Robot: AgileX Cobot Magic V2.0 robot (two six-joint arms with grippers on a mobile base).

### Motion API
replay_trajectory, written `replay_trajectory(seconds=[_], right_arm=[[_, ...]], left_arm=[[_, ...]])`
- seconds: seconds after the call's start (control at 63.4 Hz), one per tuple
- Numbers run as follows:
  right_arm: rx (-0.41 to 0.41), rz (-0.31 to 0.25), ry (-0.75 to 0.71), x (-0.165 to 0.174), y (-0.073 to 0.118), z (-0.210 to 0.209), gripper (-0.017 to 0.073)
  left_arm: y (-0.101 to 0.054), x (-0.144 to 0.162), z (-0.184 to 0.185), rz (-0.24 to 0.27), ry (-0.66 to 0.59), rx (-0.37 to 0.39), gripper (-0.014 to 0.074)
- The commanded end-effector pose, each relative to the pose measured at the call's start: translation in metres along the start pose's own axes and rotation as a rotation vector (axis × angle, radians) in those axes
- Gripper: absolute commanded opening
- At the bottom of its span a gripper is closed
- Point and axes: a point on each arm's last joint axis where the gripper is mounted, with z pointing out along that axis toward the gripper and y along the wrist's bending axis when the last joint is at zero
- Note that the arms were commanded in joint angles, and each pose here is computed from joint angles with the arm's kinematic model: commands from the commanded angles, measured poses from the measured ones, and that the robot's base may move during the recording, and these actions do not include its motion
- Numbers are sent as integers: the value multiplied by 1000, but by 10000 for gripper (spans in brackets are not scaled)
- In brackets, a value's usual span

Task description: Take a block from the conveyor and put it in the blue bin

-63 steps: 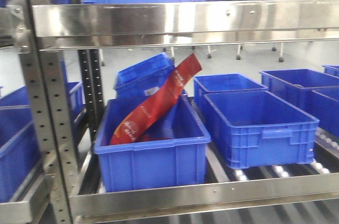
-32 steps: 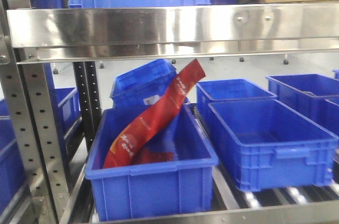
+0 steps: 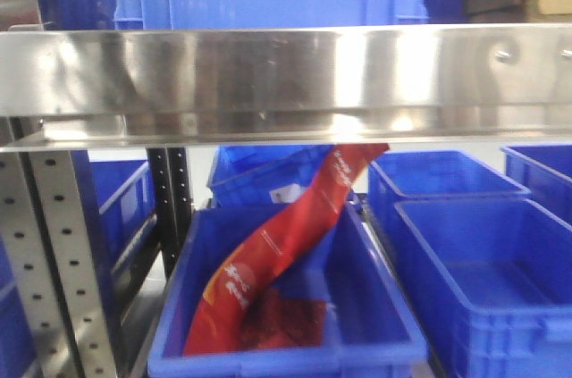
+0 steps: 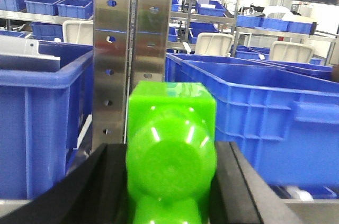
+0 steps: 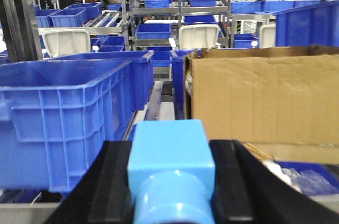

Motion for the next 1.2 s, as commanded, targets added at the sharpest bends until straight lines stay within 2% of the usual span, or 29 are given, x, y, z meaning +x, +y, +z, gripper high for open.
replay_trajectory(seconds=[0.0, 1.183], right_arm=[[5, -3, -21, -2, 0, -1, -162], [5, -3, -21, -2, 0, -1, -162]], left_arm=[[0, -2, -1, -2, -23, 4, -111], [0, -2, -1, -2, -23, 4, -111]])
